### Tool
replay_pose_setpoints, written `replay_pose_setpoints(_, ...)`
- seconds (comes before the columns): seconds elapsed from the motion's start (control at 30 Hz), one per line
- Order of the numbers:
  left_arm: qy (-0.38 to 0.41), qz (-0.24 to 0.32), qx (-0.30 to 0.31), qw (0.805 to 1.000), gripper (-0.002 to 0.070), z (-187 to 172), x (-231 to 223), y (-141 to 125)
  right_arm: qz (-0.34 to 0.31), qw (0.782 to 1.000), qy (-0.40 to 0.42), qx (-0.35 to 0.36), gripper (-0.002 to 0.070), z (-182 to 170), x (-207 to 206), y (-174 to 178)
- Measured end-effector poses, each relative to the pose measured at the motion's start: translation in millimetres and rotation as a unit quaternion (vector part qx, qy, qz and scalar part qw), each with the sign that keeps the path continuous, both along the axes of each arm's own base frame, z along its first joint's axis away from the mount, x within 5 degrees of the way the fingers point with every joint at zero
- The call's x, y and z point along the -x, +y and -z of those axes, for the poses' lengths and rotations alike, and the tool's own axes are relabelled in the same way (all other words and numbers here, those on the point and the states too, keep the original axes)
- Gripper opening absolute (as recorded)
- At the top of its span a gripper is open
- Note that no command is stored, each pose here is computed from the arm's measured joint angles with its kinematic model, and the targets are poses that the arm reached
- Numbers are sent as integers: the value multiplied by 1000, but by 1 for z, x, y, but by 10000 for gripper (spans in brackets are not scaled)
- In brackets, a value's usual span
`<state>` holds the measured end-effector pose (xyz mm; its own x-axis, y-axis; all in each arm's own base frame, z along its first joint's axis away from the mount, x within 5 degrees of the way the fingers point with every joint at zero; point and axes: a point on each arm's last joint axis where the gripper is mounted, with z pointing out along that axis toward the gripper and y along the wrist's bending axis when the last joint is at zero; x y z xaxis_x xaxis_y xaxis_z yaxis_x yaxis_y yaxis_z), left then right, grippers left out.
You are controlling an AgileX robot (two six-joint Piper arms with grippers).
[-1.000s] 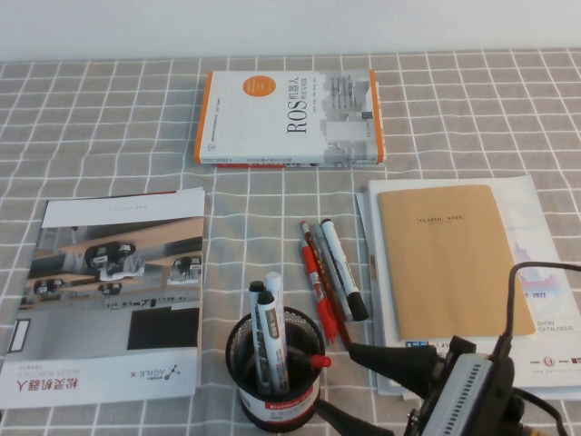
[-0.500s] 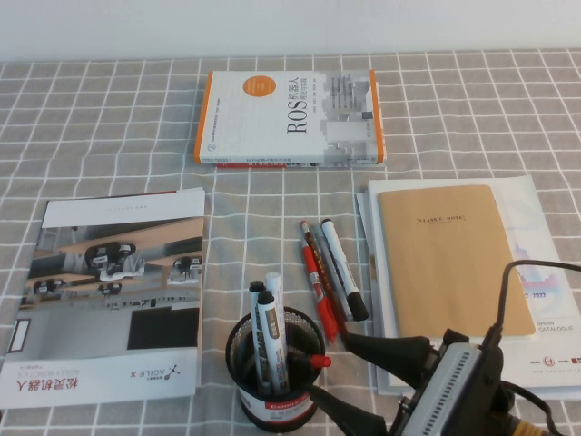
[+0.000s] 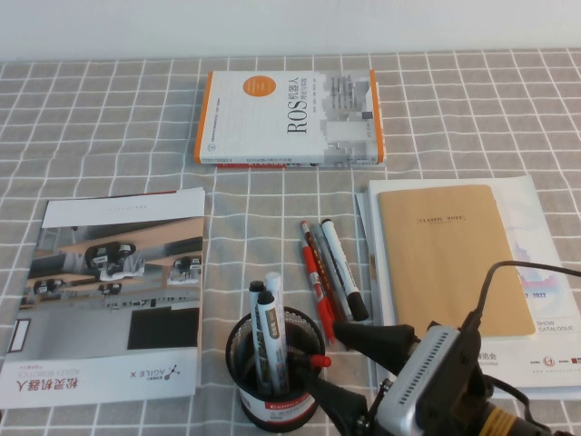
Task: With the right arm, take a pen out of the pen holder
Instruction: 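Take a marker out of the pen holder and lay it on the table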
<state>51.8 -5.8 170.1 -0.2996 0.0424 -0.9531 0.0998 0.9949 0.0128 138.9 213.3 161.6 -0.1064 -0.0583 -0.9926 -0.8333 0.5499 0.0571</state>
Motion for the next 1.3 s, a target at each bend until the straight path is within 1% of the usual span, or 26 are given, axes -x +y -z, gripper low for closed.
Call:
replay_pose_setpoints(0.23, 0, 0, 0, 1000, -3, 0, 0, 0, 1, 1000, 8, -14, 433, -1, -5, 7)
replay_pose_setpoints(0.57, 0, 0, 0, 1000, -3, 0, 0, 0, 3, 1000, 22, -15, 433, 4, -9, 13)
replay_pose_setpoints(0.67, 0, 0, 0, 1000, -3, 0, 0, 0, 3, 1000, 21, -16, 419, 4, -9, 14)
replay_pose_setpoints(0.8, 0, 0, 0, 1000, -3, 0, 0, 0, -7, 1000, 17, -17, 359, 3, -8, 15)
replay_pose_setpoints(0.87, 0, 0, 0, 1000, -3, 0, 0, 0, -15, 1000, 14, -15, 316, 3, -7, 16)
replay_pose_setpoints(1.13, 0, 0, 0, 1000, -3, 0, 0, 0, -18, 1000, 14, -15, 211, 3, -6, 16)
replay_pose_setpoints(1.2, 0, 0, 0, 1000, -3, 0, 0, 0, -18, 1000, 14, -15, 167, 3, -6, 16)
replay_pose_setpoints(1.3, 0, 0, 0, 1000, -3, 0, 0, 0, -18, 1000, 12, -19, 69, 0, -6, 16)
